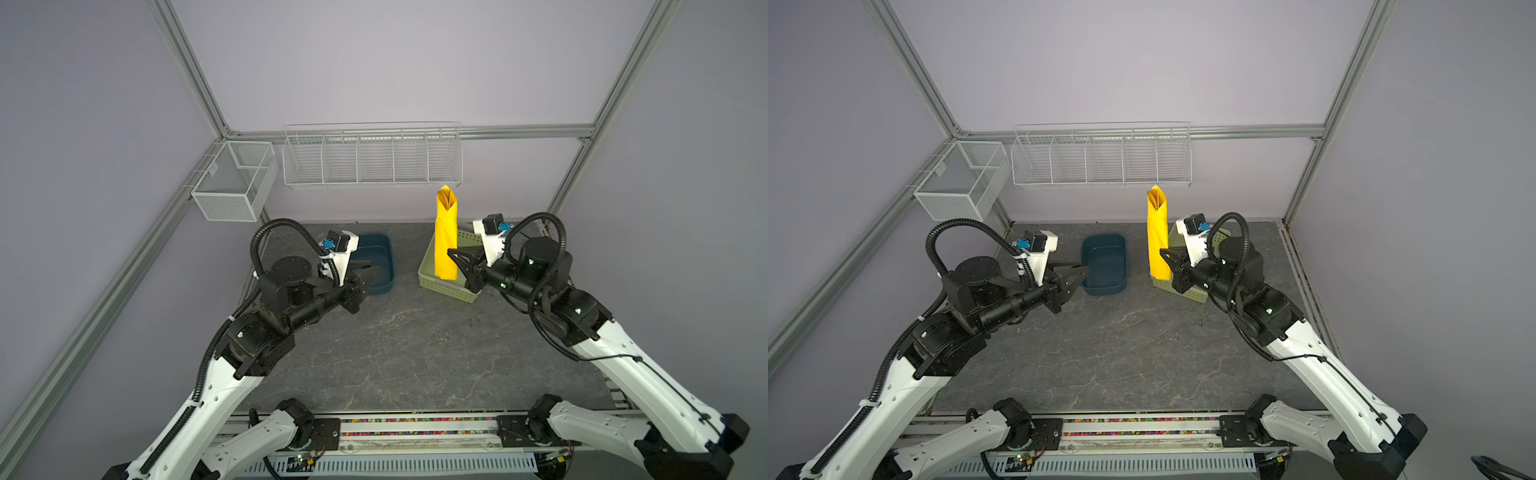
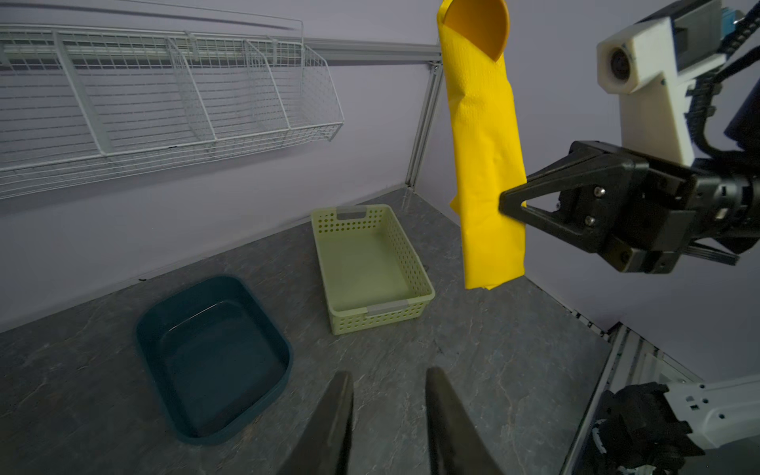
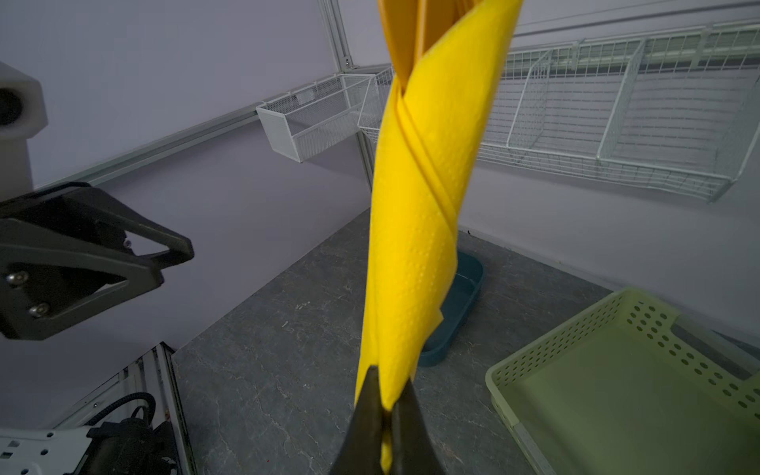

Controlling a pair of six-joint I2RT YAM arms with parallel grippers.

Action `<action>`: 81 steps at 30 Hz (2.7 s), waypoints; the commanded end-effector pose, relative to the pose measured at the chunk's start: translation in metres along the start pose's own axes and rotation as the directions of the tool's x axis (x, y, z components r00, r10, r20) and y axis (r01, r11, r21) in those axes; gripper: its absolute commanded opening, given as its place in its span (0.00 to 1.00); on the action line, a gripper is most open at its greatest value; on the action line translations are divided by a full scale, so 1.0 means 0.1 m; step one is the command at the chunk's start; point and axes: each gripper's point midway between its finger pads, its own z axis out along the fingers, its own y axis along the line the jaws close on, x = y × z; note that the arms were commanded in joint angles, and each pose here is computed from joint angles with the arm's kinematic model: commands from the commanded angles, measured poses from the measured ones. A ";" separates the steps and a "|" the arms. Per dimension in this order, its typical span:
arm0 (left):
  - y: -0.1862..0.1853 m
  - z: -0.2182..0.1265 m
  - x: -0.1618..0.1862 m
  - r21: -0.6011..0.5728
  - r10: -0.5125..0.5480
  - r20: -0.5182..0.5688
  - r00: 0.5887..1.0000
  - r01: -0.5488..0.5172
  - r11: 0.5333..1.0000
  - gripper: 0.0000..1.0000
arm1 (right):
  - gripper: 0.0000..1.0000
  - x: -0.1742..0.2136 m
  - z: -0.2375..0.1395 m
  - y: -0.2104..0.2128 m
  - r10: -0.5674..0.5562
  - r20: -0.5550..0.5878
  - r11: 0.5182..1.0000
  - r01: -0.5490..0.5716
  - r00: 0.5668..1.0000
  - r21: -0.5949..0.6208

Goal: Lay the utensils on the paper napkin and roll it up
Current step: 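Open the left gripper while the right carries the bundle to the green basket, then lower the bundle into the green basket with the right gripper and release it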

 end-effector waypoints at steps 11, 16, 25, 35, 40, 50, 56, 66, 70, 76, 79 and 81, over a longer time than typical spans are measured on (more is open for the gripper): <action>0.68 0.21 0.43 -0.263 0.171 -0.153 0.973 -0.207 0.942 0.35 | 0.06 0.51 0.92 -1.20 0.354 -0.064 0.934 -0.349 0.933 0.076; 0.76 0.28 0.62 -0.279 0.169 -0.179 0.969 -0.215 0.936 0.35 | 0.06 0.78 1.25 -1.60 0.455 -0.085 0.888 -0.444 0.886 0.124; 0.70 0.32 0.78 -0.234 0.142 -0.196 0.970 -0.186 0.954 0.35 | 0.06 1.48 1.61 -2.23 0.653 -0.152 0.754 -0.619 0.742 0.218; 0.68 0.36 0.81 -0.214 0.141 -0.209 0.968 -0.186 0.959 0.35 | 0.06 2.00 1.78 -2.50 0.737 -0.224 0.675 -0.674 0.638 0.300; 0.68 0.36 0.83 -0.214 0.138 -0.217 0.966 -0.185 0.959 0.35 | 0.06 2.19 1.86 -2.58 0.768 -0.254 0.640 -0.690 0.588 0.337; 0.69 0.39 0.86 -0.209 0.142 -0.231 0.963 -0.191 0.959 0.35 | 0.07 2.45 2.00 -2.71 0.808 -0.279 0.589 -0.716 0.518 0.375; 0.68 0.40 0.87 -0.205 0.140 -0.235 0.962 -0.190 0.960 0.35 | 0.07 2.63 2.00 -2.77 0.830 -0.287 0.557 -0.727 0.478 0.402; 0.67 0.39 0.86 -0.199 0.141 -0.232 0.963 -0.189 0.962 0.35 | 0.07 2.97 1.85 -2.91 0.868 -0.300 0.496 -0.717 0.396 0.489; 0.67 0.39 0.86 -0.199 0.140 -0.231 0.963 -0.187 0.962 0.35 | 0.07 3.07 1.80 -2.94 0.878 -0.296 0.478 -0.704 0.376 0.526; 0.67 0.39 0.86 -0.200 0.139 -0.232 0.963 -0.187 0.962 0.35 | 0.22 3.16 1.72 -3.00 0.890 -0.287 0.455 -0.681 0.353 0.574; 0.66 0.39 0.86 -0.199 0.138 -0.230 0.963 -0.185 0.962 0.35 | 0.26 3.14 1.70 -3.01 0.889 -0.288 0.458 -0.673 0.357 0.581; 0.67 0.39 0.86 -0.199 0.137 -0.232 0.963 -0.185 0.962 0.35 | 0.30 3.11 1.69 -3.01 0.885 -0.288 0.465 -0.668 0.365 0.581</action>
